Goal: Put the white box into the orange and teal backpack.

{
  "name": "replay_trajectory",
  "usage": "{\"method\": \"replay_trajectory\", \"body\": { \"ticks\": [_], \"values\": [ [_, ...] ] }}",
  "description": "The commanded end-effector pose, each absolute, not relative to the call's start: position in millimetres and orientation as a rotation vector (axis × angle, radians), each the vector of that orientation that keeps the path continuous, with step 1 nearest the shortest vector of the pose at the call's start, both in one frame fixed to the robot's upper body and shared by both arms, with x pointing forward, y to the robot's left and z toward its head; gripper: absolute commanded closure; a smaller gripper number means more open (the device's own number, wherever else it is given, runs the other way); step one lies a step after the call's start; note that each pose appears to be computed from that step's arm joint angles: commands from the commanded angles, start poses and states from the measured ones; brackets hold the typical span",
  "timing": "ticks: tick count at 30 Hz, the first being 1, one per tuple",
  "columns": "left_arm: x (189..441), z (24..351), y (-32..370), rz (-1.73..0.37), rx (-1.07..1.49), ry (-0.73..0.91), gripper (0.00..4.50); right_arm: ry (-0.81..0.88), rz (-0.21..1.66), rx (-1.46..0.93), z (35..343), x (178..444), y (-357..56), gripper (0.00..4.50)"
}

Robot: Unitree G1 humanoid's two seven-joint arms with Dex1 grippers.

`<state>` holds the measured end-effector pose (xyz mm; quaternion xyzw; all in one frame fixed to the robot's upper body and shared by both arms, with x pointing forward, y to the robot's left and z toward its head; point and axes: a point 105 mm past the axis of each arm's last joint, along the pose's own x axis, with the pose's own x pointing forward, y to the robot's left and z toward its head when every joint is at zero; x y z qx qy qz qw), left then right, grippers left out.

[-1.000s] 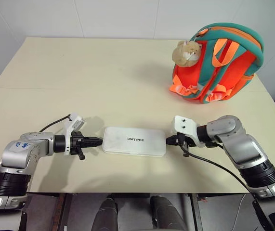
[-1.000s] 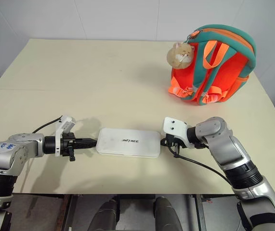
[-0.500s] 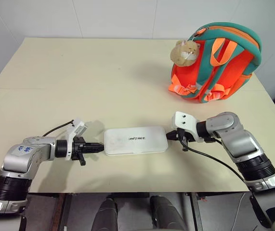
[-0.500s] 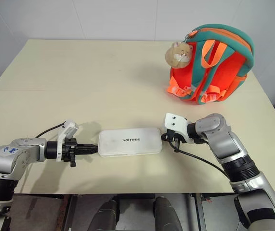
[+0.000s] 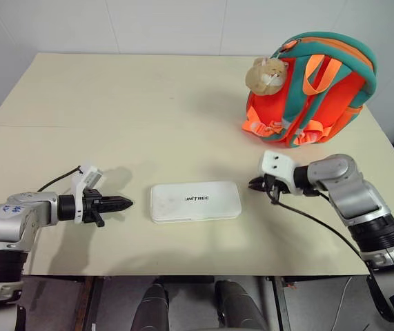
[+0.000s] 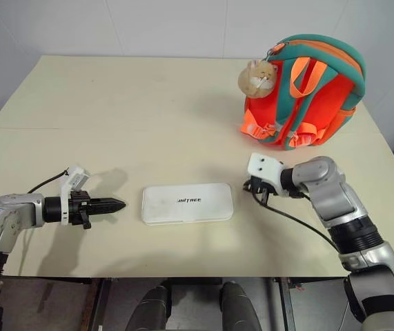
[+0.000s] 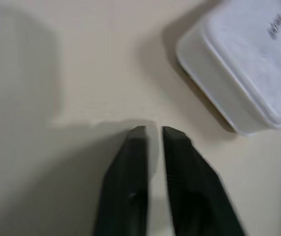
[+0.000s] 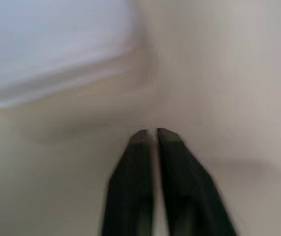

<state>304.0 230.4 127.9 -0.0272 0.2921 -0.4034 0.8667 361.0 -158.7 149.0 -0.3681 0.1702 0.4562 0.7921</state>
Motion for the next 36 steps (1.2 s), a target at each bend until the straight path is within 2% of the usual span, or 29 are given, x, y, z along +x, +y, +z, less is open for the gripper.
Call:
{"method": "replay_trajectory", "body": {
  "ticks": [1,7,8,9,14,21,31,36],
  "values": [
    [313.1,152.2,231.5,-0.822,-0.103,0.537,2.63,0.280,0.958,-0.794,175.4,363.5,-159.3,2.52],
    [325.6,169.5,235.8,-0.764,-0.095,0.456,0.66,0.288,0.961,-0.805,179.4,357.6,-163.1,0.37],
    [325.9,169.0,237.7,-0.750,-0.079,0.458,0.40,0.295,0.963,-0.811,178.6,355.7,-164.0,0.09],
    [327.4,167.8,240.5,-0.725,-0.053,0.454,0.10,0.302,0.959,-0.819,177.4,354.2,-165.4,0.00],
    [343.1,172.9,249.9,-0.592,0.062,0.313,0.04,0.335,0.959,-0.859,168.7,345.8,-167.8,0.00],
    [317.9,174.8,221.2,-0.804,-0.104,0.234,0.04,0.297,1.010,-0.889,161.4,332.5,-146.5,0.00],
    [304.1,149.0,211.6,-0.848,-0.371,0.464,0.04,0.260,1.020,-0.921,150.5,333.7,-124.9,0.00],
    [287.7,141.1,199.1,-0.941,-0.507,0.599,0.04,0.253,1.014,-0.918,150.3,337.3,-124.5,0.00]
  ]
}}
